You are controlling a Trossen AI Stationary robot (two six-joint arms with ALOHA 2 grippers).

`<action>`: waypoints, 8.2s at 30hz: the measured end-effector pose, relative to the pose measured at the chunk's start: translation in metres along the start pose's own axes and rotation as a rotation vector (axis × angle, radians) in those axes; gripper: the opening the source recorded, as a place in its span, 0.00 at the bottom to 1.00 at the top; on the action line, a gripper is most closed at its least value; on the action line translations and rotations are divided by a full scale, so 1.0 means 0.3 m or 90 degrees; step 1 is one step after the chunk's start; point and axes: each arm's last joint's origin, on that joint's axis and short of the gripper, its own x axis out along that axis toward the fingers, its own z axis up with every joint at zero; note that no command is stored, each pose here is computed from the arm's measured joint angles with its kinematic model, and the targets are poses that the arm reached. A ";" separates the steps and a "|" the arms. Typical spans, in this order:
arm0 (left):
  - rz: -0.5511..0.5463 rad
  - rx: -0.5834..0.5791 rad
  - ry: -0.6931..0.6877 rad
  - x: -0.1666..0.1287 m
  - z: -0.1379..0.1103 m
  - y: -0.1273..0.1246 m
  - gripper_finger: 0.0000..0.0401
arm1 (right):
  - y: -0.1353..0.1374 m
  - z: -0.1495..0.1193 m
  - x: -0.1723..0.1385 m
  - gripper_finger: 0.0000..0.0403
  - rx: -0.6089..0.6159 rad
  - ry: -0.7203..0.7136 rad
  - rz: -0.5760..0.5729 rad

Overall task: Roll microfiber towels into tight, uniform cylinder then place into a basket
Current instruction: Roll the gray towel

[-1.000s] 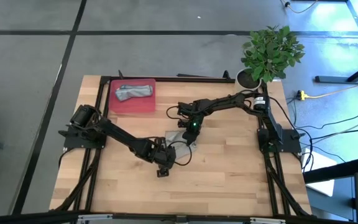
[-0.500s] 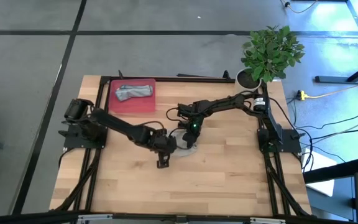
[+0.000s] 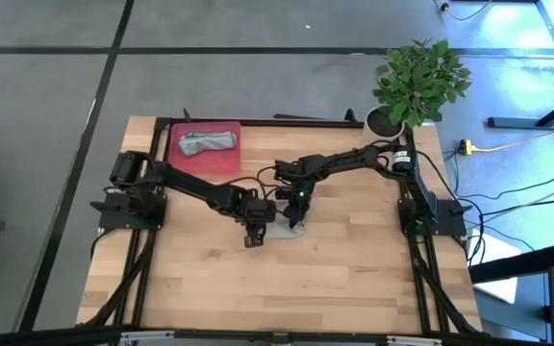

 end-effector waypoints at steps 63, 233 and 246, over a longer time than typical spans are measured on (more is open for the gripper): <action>-0.021 0.089 0.079 0.031 -0.145 -0.266 0.00 | 0.451 -0.207 0.135 0.33 -0.503 -0.055 -0.257; -0.033 0.192 0.044 0.001 -0.260 -0.450 0.00 | 0.457 -0.266 0.409 0.02 -0.543 -0.086 -0.378; -0.150 0.176 0.035 -0.080 -0.236 -0.457 0.00 | 0.539 -0.194 0.336 0.01 -0.507 -0.013 -0.159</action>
